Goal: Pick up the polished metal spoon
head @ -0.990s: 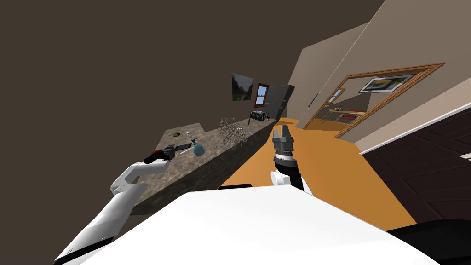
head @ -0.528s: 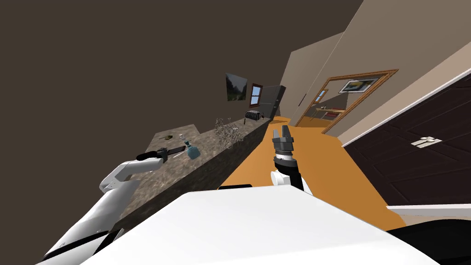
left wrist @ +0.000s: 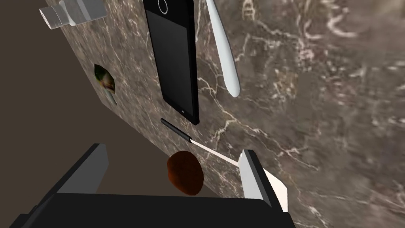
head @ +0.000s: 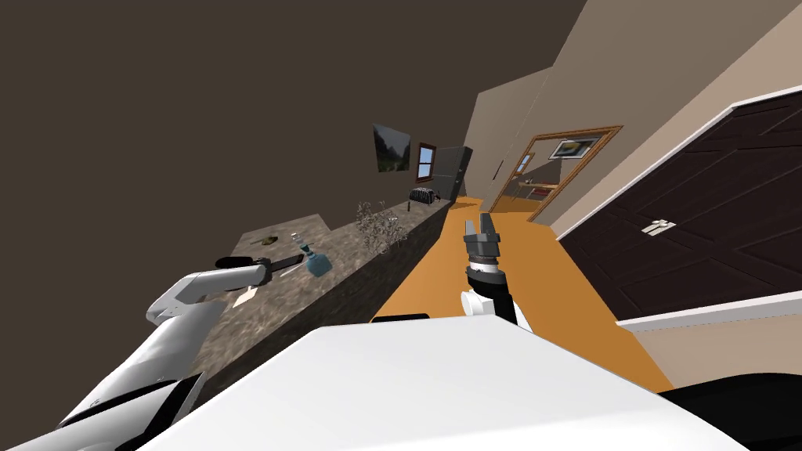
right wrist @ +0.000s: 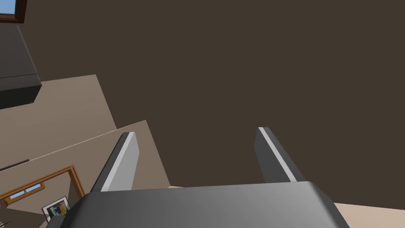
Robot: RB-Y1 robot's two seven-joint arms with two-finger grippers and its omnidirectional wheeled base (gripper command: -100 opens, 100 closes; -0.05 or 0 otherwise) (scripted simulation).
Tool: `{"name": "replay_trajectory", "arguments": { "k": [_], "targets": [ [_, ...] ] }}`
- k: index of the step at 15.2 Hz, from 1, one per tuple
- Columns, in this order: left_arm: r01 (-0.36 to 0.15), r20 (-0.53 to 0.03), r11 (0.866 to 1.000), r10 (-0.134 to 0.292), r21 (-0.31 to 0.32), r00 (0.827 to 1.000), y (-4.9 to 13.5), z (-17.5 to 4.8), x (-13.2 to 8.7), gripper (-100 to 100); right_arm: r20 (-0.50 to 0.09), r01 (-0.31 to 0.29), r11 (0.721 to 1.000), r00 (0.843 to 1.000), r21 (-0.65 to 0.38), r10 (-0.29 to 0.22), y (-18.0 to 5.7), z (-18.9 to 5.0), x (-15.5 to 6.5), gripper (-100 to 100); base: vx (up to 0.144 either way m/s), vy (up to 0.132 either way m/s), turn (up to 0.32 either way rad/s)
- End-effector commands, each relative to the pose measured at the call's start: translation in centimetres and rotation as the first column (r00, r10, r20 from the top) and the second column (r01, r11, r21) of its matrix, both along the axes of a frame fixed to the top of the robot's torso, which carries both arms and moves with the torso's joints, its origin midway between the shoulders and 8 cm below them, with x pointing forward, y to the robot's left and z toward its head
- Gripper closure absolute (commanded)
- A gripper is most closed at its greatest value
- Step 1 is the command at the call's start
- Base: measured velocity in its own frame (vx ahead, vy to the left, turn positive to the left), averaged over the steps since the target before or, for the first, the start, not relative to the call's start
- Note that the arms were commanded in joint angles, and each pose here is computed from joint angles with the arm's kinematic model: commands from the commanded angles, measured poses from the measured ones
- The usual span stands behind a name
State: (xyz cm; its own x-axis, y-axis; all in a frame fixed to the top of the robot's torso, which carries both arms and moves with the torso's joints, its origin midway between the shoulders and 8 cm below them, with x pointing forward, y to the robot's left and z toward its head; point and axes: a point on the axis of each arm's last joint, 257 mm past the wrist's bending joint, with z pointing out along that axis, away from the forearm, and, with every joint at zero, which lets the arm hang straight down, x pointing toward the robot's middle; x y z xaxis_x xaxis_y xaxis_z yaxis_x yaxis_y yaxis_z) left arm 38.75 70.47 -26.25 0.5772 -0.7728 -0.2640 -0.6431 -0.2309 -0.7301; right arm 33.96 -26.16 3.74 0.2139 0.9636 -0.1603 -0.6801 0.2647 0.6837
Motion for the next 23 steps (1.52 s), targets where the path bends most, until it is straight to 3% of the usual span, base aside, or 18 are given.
{"name": "replay_trajectory", "arguments": {
  "k": [1,5,6,8,9,11,12,14,15,16,18,19,20,21,22,23],
  "targets": [
    [-0.052,-0.036,0.998,0.05,-0.038,0.998,1.0,-0.6,-1.2,-100,0.0,0.0,1.0,1.0,0.0,0.0,0.0,0.0,0.0,0,-0.002,-0.007,-0.141],
    [-0.12,-0.084,0.989,0.112,-0.09,0.99,2.0,-1.3,-3.0,-100,0.0,0.0,1.0,1.0,0.0,0.0,0.0,0.0,0.0,0,0.005,0.002,-0.134],
    [-0.158,-0.087,0.98,0.149,-0.122,0.985,2.7,-1.1,-3.5,-100,0.0,0.0,1.0,1.0,0.0,0.0,0.0,0.0,0.0,0,-0.001,-0.004,-0.17],
    [-0.178,-0.119,0.974,0.162,-0.137,0.98,2.6,-1.8,-4.4,-100,0.0,0.0,1.0,1.0,0.0,0.0,0.0,0.0,0.0,0,-0.003,-0.005,-0.132],
    [-0.215,-0.125,0.961,0.195,-0.171,0.973,3.1,-1.7,-4.9,-100,0.0,0.0,1.0,1.0,0.0,0.0,0.0,0.0,0.0,0,-0.009,-0.011,-0.104],
    [-0.232,-0.154,0.955,0.205,-0.184,0.967,2.9,-2.3,-5.7,-100,0.0,0.0,1.0,1.0,0.0,0.0,0.0,0.0,0.0,0,0.0,0.002,-0.083],
    [-0.268,-0.164,0.937,0.235,-0.222,0.958,3.2,-2.3,-6.2,-100,0.0,0.0,1.0,1.0,0.0,0.0,0.0,0.0,0.0,0,0.006,0.008,-0.185],
    [-0.282,-0.188,0.931,0.242,-0.232,0.952,3.0,-2.7,-6.8,-100,0.0,0.0,1.0,1.0,0.0,0.0,0.0,0.0,0.0,0,0.008,0.012,-0.085],
    [-0.311,-0.2,0.912,0.263,-0.269,0.944,2.9,-2.5,-7.2,-100,0.0,0.0,1.0,1.0,0.0,0.0,0.0,0.0,0.0,0,0.011,0.02,-0.201],
    [-0.326,-0.22,0.904,0.271,-0.278,0.937,2.8,-3.1,-7.8,-100,0.0,0.0,1.0,1.0,0.0,0.0,0.0,0.0,0.0,0,0.01,0.019,-0.186],
    [-0.367,-0.252,0.872,0.295,-0.323,0.922,2.4,-3.6,-8.8,-100,0.0,0.0,1.0,1.0,0.0,0.0,0.0,0.0,0.0,0,0.021,0.035,-0.106],
    [-0.368,-0.253,0.872,0.295,-0.323,0.921,2.4,-3.6,-8.8,-100,0.0,0.0,1.0,1.0,0.0,0.0,0.0,0.0,0.0,0,0.015,0.023,-0.04],
    [-0.396,-0.274,0.844,0.31,-0.363,0.91,1.9,-3.8,-9.3,-100,0.0,0.0,1.0,1.0,0.0,0.0,0.0,0.0,0.0,0,0.001,0.006,-0.095],
    [-0.403,-0.283,0.839,0.312,-0.366,0.907,1.8,-4.1,-9.6,-100,0.0,0.0,1.0,1.0,0.0,0.0,0.0,0.0,0.0,0,-0.002,0.006,-0.154],
    [-0.425,-0.299,0.811,0.322,-0.402,0.898,1.4,-4.2,-9.9,-100,0.0,0.0,1.0,1.0,0.0,0.0,0.0,0.0,0.0,0,0.0,0.017,-0.235],
    [-0.433,-0.312,0.805,0.323,-0.406,0.893,1.2,-4.4,-10.3,-100,0.0,0.0,1.0,1.0,0.0,0.0,0.0,0.0,0.0,0,0.002,0.016,-0.131]
  ]
}}
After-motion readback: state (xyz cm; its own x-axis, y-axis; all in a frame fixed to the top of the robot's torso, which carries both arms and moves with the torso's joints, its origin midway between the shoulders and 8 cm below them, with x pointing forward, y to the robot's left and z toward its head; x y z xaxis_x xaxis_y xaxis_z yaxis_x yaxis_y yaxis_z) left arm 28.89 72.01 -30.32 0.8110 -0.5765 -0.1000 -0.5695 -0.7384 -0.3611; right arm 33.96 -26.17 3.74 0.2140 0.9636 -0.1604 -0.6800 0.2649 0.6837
